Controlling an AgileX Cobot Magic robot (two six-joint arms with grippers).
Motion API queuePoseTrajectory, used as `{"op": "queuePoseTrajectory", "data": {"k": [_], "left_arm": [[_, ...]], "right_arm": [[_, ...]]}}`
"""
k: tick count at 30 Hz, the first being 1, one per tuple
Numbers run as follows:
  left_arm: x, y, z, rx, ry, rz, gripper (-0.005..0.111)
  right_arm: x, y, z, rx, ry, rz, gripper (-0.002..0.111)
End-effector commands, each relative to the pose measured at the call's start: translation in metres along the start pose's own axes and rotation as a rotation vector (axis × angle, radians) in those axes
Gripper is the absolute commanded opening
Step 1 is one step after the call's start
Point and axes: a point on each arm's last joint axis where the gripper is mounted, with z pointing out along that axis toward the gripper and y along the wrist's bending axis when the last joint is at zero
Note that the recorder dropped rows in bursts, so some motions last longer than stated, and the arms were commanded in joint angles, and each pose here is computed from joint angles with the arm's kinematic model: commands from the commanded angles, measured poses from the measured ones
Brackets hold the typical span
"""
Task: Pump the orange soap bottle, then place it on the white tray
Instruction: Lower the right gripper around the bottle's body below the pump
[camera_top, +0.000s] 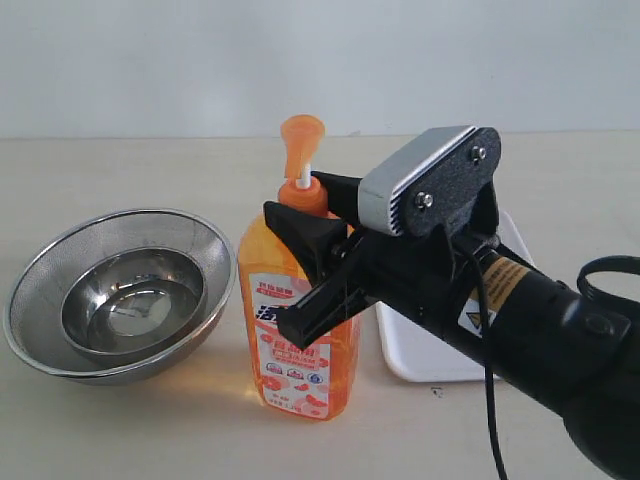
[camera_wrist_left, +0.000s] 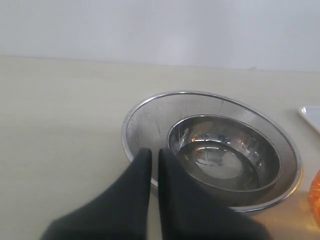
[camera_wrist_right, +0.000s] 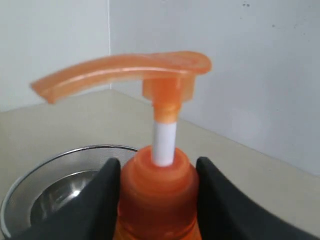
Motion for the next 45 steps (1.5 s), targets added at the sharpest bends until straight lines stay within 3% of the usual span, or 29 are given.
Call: {"op": "queuePoseTrajectory", "data": {"k": [1,16,30,33,38,45], "left_arm": [[0.000,0.000,0.000,-0.001,-0.005,-0.010,0.005],[0.000,0.000,0.000,-0.001,-0.005,-0.010,0.005],[0.000,0.000,0.000,-0.001,-0.005,-0.010,0.005],[0.000,0.000,0.000,-0.001,-0.005,-0.010,0.005],[0.000,0.000,0.000,-0.001,-0.005,-0.010,0.005],[0.000,0.000,0.000,-0.001,-0.005,-0.010,0.005]], "right_arm": [[-0.010,-0.004,0.005,0.047,-0.060,-0.008,0.006],[-0.035,-0.012,0.016,0.178,-0.161,0.045,0.006],[-0.029,-0.004,0.017,0.127,-0.095,0.031,0.008],[-0.027,-0.003,0.017,0.115,-0.074,0.025,0.023],[-0.023,0.001,0.018,0.079,-0.025,0.048,0.066],[-0.009,0.003,0.017,0.058,0.121,0.052,0.072]]}}
